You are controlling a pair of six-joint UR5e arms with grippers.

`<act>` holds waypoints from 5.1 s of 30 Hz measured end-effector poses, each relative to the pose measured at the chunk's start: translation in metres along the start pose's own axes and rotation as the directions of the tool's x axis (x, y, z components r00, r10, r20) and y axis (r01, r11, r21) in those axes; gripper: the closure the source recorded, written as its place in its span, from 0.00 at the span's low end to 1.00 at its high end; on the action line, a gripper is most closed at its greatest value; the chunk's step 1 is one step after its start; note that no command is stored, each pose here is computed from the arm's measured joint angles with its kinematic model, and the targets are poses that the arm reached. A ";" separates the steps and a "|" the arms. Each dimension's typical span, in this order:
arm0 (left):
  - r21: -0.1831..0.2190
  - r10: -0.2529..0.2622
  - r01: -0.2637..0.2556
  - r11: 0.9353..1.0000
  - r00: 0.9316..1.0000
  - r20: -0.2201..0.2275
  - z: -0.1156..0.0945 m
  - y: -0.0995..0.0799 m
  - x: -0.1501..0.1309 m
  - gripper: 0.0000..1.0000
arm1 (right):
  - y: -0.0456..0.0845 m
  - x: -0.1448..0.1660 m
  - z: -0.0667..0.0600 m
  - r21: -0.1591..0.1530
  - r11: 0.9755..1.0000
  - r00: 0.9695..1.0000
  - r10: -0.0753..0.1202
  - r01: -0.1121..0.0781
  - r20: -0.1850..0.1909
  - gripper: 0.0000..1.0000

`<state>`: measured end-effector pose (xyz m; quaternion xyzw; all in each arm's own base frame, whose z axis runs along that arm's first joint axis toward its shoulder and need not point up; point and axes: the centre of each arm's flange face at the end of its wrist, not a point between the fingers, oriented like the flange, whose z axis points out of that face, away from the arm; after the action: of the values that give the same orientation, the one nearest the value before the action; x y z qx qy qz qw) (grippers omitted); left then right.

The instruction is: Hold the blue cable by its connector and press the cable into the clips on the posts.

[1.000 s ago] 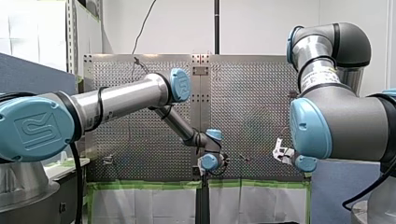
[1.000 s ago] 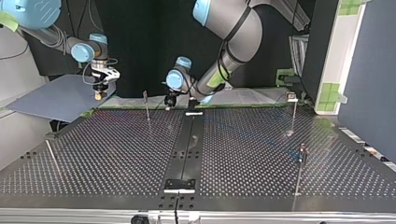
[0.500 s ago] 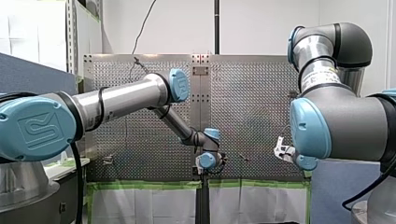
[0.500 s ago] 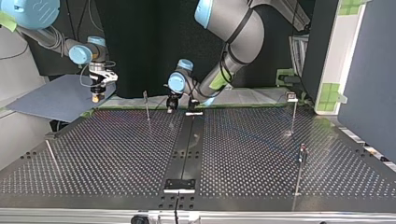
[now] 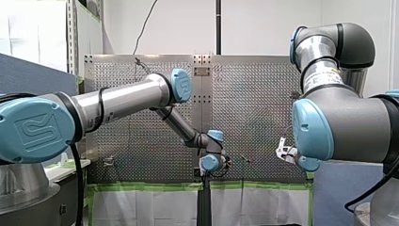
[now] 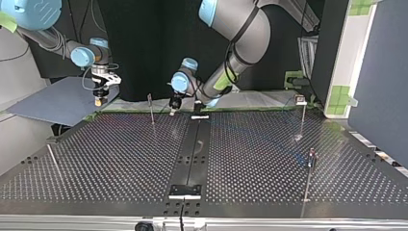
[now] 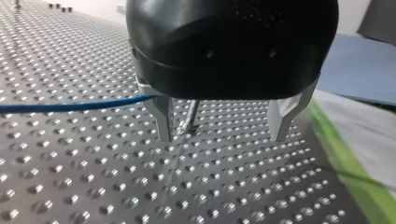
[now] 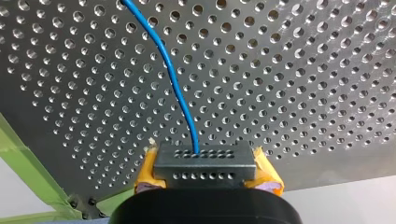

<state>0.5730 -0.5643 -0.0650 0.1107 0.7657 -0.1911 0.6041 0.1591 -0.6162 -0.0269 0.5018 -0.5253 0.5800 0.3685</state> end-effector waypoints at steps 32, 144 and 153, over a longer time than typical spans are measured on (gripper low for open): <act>0.135 0.133 -0.129 0.982 0.991 -0.020 -0.075 -0.104 0.007 0.01 | -0.006 -0.004 -0.003 0.010 1.000 1.000 0.018 -0.019 0.025 1.00; -0.009 0.024 -0.024 1.000 1.000 0.016 -0.297 -0.076 -0.168 0.01 | -0.004 -0.002 -0.001 -0.020 0.996 0.995 0.093 -0.093 0.030 1.00; -0.022 0.026 -0.026 0.999 0.999 0.022 -0.330 -0.068 -0.179 0.01 | -0.006 0.003 0.000 -0.010 0.996 0.995 0.091 -0.090 0.029 1.00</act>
<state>0.2985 -0.4737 0.1841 0.1121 0.7592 -0.1763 0.6164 0.1646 -0.6157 -0.0220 0.4844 -0.5554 0.5864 0.3361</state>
